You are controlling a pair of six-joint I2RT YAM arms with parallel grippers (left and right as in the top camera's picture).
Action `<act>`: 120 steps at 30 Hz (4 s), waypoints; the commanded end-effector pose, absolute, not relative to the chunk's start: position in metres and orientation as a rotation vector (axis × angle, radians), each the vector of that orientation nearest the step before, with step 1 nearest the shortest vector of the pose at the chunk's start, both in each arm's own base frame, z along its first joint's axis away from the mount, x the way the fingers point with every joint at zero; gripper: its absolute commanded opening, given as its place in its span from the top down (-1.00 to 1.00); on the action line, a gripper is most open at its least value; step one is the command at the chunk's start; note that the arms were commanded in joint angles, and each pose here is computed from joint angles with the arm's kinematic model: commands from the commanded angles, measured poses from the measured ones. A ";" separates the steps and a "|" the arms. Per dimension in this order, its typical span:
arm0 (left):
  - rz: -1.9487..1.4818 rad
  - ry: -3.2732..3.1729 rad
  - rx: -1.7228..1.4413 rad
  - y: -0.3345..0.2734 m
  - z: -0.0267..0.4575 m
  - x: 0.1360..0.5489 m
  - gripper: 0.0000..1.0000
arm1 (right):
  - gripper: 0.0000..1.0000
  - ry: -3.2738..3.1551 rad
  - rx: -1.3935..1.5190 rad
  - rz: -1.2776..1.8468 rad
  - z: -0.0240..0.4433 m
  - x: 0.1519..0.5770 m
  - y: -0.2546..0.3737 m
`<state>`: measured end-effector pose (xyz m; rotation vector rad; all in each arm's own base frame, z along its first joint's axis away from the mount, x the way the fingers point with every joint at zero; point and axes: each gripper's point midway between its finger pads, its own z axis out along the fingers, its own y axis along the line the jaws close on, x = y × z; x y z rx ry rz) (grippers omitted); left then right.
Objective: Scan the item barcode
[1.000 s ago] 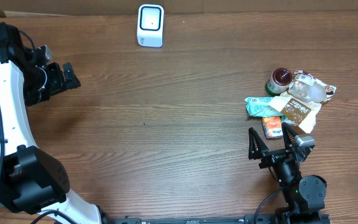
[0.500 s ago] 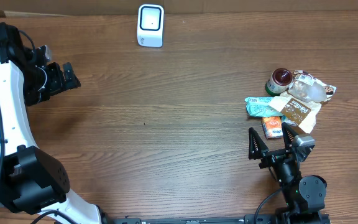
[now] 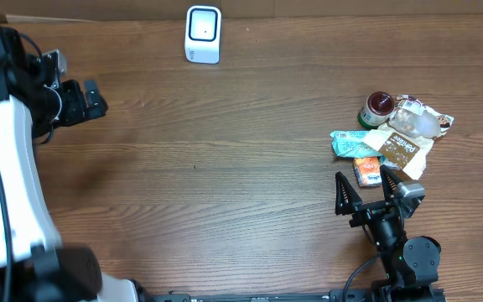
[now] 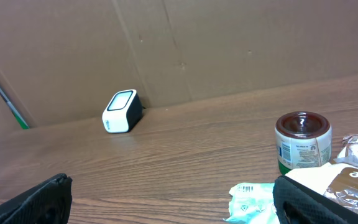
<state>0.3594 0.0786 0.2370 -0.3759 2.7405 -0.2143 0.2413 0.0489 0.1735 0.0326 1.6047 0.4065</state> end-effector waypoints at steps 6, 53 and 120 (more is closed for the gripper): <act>-0.120 2.438 -0.137 0.031 0.350 0.293 -0.99 | -1.00 1.596 0.033 0.398 0.173 0.241 0.048; 0.158 1.531 0.225 -0.001 0.205 0.244 -0.99 | -1.00 1.596 0.033 0.398 0.173 0.241 0.048; 0.210 1.608 0.305 -0.001 0.159 0.246 -1.00 | -1.00 1.596 0.033 0.398 0.173 0.241 0.048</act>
